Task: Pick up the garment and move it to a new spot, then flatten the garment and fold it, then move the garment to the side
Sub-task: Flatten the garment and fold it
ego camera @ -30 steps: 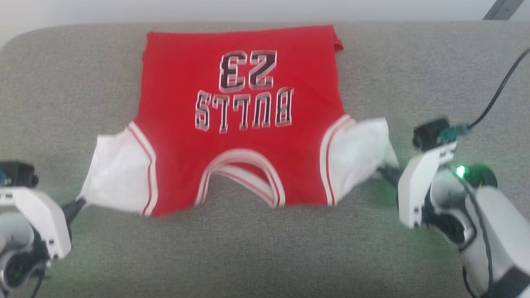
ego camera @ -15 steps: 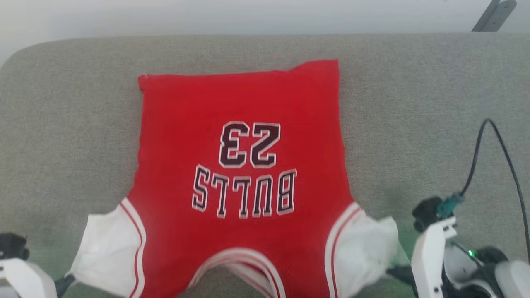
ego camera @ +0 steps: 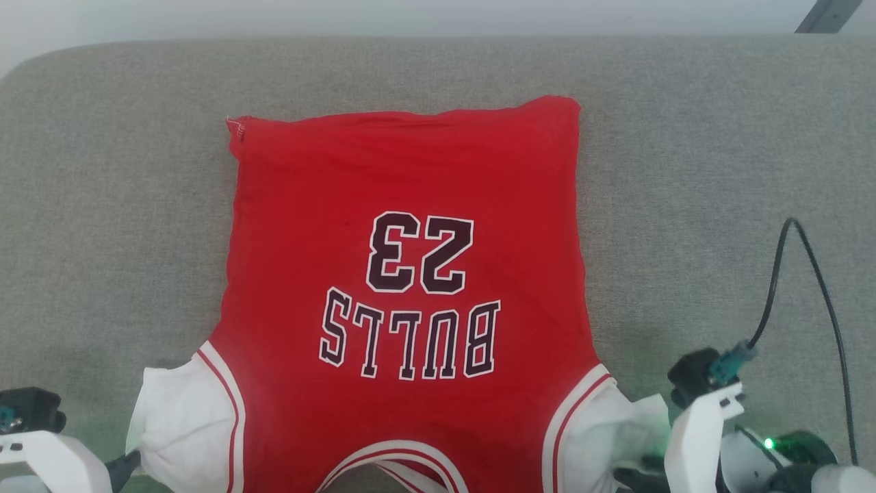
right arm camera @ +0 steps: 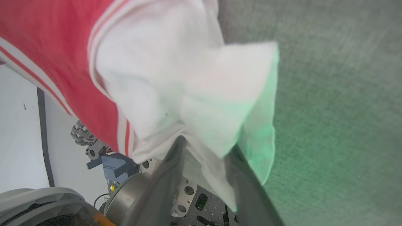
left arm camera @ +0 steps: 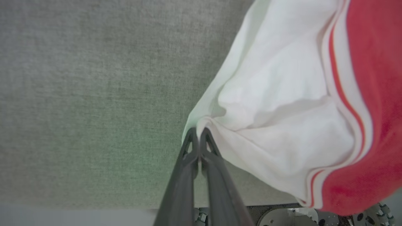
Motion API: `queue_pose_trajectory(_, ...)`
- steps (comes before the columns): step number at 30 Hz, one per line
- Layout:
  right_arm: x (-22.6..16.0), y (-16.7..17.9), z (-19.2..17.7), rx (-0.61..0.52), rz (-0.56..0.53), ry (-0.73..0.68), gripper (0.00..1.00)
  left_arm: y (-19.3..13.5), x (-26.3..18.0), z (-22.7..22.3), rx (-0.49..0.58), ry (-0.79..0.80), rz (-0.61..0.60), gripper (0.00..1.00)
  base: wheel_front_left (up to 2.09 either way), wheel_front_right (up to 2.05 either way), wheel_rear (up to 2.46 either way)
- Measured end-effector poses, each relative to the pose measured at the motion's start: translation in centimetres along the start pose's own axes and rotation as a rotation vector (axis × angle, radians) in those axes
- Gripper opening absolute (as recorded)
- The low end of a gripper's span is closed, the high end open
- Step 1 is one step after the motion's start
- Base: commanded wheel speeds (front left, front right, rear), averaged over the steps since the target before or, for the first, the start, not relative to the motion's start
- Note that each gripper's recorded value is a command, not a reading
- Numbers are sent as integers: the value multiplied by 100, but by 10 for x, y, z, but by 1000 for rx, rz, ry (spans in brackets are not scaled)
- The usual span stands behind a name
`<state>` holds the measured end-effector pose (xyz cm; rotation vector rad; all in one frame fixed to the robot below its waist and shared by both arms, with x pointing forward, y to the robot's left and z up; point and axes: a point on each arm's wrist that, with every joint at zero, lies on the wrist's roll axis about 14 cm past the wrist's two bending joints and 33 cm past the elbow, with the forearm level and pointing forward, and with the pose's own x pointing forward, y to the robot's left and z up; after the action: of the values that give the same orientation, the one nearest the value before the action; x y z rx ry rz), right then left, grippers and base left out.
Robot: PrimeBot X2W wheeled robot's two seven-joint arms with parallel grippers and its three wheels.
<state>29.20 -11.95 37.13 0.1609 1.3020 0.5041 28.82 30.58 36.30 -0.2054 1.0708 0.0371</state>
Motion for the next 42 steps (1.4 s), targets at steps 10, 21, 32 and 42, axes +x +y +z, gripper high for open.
queue_pose_trajectory(10, -34, 7, 99, -106, -68, -345, 100, -10, 8, 15, 17, -50, -39, 0, 0, 0, 0)
queue_pose_trajectory(21, -45, 1, 243, -186, -176, -689, 100, -22, 24, 33, 38, -83, -90, 0, 0, 0, 0)
queue_pose_trajectory(32, 29, -34, 307, -92, -253, -491, 100, -16, 33, 31, 8, -84, -101, 0, 0, 0, 0)
queue_pose_trajectory(42, 82, -33, 290, 22, -214, -176, 100, -9, 36, 23, -41, -80, -95, 0, 0, 0, 0)
